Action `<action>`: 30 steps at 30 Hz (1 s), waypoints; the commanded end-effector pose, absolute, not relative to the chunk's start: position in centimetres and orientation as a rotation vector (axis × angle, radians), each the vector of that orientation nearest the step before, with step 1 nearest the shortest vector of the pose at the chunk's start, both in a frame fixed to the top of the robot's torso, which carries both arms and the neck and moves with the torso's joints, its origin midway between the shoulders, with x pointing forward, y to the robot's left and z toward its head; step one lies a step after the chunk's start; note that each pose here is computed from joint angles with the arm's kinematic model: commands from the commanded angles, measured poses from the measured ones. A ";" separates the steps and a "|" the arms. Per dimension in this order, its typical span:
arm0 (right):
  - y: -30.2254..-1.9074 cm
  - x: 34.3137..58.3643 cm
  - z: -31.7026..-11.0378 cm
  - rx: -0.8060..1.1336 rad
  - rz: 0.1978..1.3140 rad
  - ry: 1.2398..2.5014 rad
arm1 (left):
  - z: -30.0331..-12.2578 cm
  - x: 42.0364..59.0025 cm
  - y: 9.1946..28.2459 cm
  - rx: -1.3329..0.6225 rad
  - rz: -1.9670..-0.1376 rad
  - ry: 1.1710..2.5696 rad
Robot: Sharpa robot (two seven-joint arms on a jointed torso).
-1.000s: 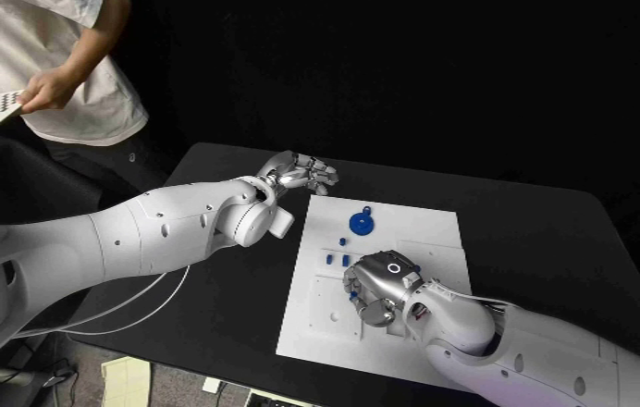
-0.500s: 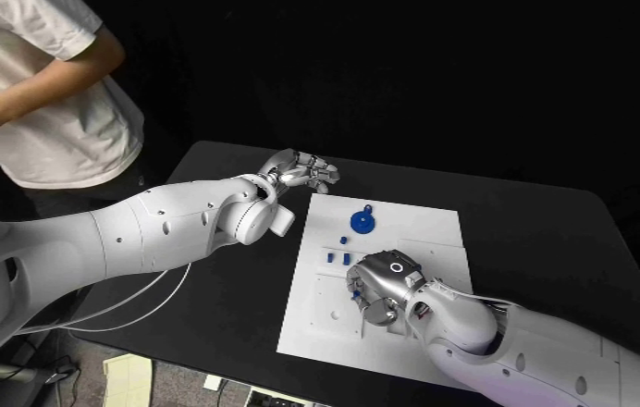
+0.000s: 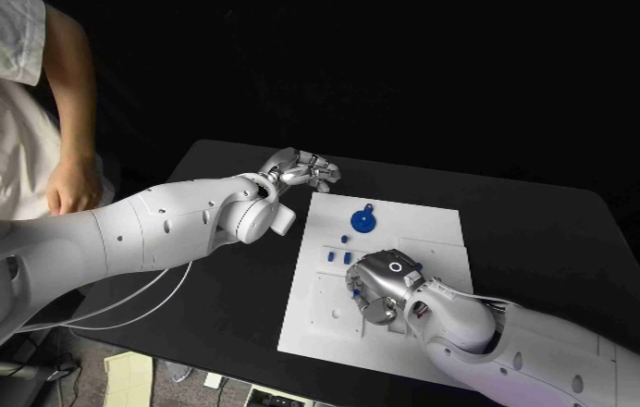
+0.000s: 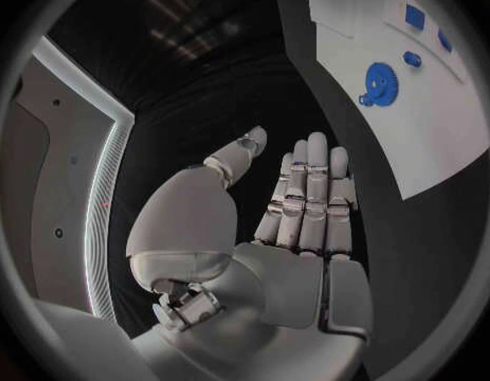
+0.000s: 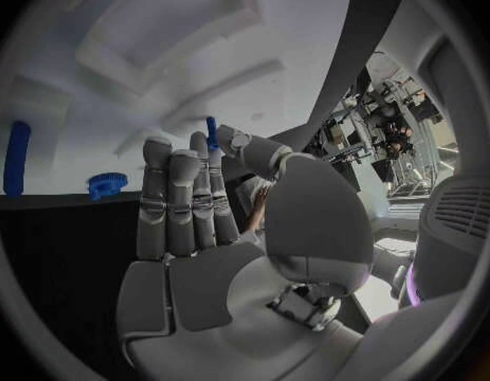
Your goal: Assemble the parts on the task board
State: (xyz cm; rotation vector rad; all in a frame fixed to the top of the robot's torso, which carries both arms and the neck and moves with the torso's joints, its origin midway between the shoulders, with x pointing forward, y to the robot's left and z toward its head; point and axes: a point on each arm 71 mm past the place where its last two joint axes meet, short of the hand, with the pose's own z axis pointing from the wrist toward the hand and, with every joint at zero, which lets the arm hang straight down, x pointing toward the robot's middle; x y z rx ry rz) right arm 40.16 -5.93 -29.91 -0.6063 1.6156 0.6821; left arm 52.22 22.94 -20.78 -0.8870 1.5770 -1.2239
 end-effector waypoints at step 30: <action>-5.8 39.8 -30.4 -0.634 0.668 1.639 | -20.6 52.2 22.8 -0.887 -1.235 1.575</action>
